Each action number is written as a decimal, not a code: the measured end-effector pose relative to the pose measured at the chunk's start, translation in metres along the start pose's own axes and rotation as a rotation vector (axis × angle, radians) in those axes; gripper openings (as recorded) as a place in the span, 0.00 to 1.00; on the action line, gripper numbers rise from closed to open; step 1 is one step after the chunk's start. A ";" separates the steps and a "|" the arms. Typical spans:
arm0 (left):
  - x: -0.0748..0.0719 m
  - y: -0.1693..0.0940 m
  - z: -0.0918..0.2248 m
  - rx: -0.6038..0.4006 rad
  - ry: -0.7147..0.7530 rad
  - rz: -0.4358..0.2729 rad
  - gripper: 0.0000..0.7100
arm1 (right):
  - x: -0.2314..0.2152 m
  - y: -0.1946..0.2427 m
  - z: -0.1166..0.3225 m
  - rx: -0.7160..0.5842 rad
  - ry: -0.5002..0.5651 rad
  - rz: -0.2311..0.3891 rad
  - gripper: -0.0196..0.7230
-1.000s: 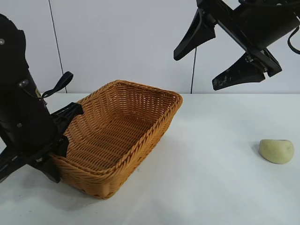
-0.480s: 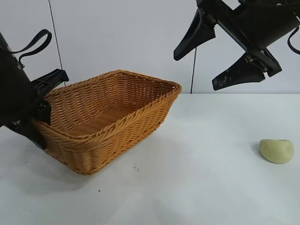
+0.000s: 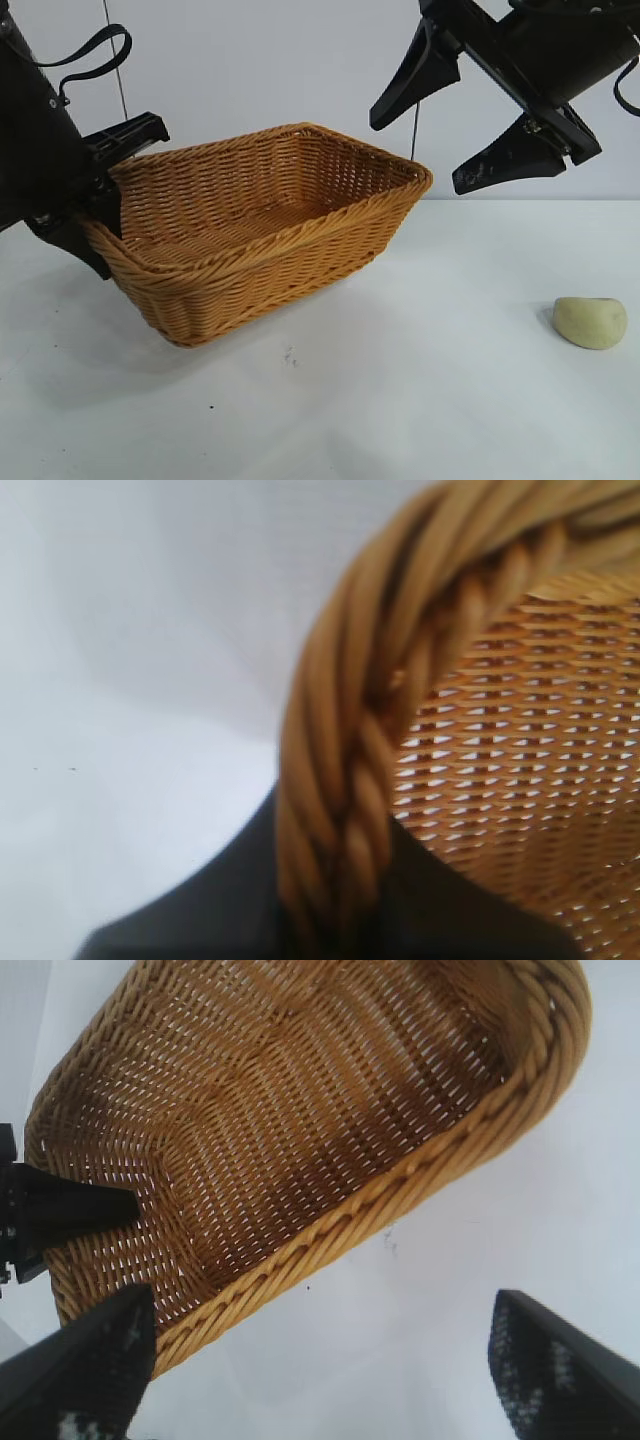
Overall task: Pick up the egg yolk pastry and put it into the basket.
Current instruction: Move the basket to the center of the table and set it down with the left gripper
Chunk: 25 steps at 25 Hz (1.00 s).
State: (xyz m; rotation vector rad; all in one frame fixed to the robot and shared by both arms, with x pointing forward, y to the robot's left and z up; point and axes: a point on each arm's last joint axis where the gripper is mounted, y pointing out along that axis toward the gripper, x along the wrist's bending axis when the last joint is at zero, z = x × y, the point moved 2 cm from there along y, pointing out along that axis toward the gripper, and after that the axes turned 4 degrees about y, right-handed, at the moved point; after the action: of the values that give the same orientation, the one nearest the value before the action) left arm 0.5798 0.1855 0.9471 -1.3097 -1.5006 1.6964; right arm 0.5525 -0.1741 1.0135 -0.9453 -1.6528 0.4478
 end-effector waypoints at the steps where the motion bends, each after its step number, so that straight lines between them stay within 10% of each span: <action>1: -0.001 0.001 -0.002 0.011 0.048 -0.006 0.12 | 0.000 0.000 0.000 0.000 0.000 0.000 0.90; 25: -0.020 0.041 -0.028 0.151 0.408 -0.048 0.12 | -0.001 0.000 0.001 0.005 -0.008 0.006 0.90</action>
State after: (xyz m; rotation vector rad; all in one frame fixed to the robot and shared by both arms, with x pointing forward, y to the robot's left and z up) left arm 0.6212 0.1706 0.9171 -1.4201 -1.1366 1.3778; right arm 0.5520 -0.1745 1.0129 -0.9459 -1.6553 0.4605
